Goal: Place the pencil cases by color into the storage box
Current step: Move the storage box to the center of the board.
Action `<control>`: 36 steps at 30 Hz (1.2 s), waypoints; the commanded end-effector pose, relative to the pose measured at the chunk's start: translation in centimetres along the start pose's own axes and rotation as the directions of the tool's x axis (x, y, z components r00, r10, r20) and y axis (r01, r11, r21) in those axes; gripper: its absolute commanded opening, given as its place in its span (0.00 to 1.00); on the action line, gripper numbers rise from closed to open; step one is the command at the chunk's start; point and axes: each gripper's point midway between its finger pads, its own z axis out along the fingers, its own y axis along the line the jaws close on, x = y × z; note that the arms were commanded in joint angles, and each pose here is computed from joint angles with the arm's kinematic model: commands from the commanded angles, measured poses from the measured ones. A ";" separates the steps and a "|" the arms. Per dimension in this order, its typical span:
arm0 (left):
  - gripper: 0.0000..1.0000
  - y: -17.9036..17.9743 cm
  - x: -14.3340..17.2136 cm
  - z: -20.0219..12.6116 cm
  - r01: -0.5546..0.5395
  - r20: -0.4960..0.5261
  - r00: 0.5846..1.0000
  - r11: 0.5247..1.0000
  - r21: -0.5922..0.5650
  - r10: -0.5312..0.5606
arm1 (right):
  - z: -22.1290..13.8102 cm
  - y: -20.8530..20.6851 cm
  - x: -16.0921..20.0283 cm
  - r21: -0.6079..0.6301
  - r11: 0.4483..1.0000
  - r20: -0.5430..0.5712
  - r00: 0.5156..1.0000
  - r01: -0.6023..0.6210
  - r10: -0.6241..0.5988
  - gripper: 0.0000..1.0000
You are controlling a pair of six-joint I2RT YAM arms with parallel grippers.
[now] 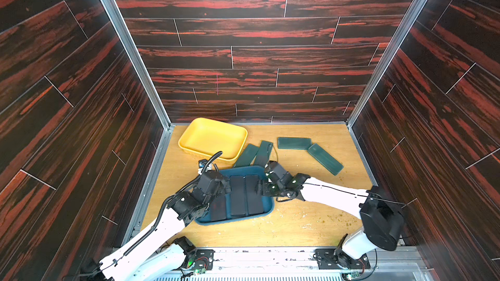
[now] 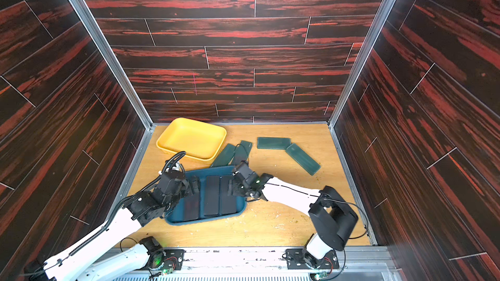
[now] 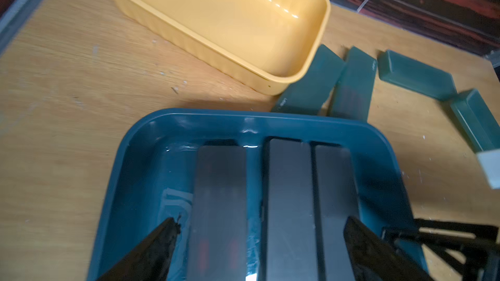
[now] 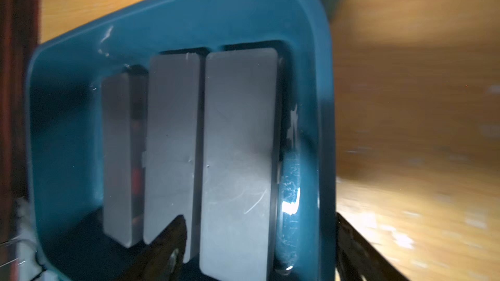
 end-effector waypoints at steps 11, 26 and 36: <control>0.97 0.8 -1.6 1.0 -0.017 -0.020 1.000 0.997 -0.075 0.015 | -1.9 2.8 -2.1 -0.156 0.987 0.072 0.997 0.022 -0.011 0.84; 0.97 -7.6 -5.7 10.2 -0.313 -0.181 0.930 0.948 0.060 0.319 | -8.0 -4.6 -7.3 -0.089 0.996 0.251 0.967 -0.016 0.038 0.84; 0.97 -7.5 -6.4 17.3 -0.399 -0.268 0.875 0.914 0.070 0.403 | -8.7 -4.8 -6.6 -0.105 0.994 0.258 0.966 0.022 0.006 0.84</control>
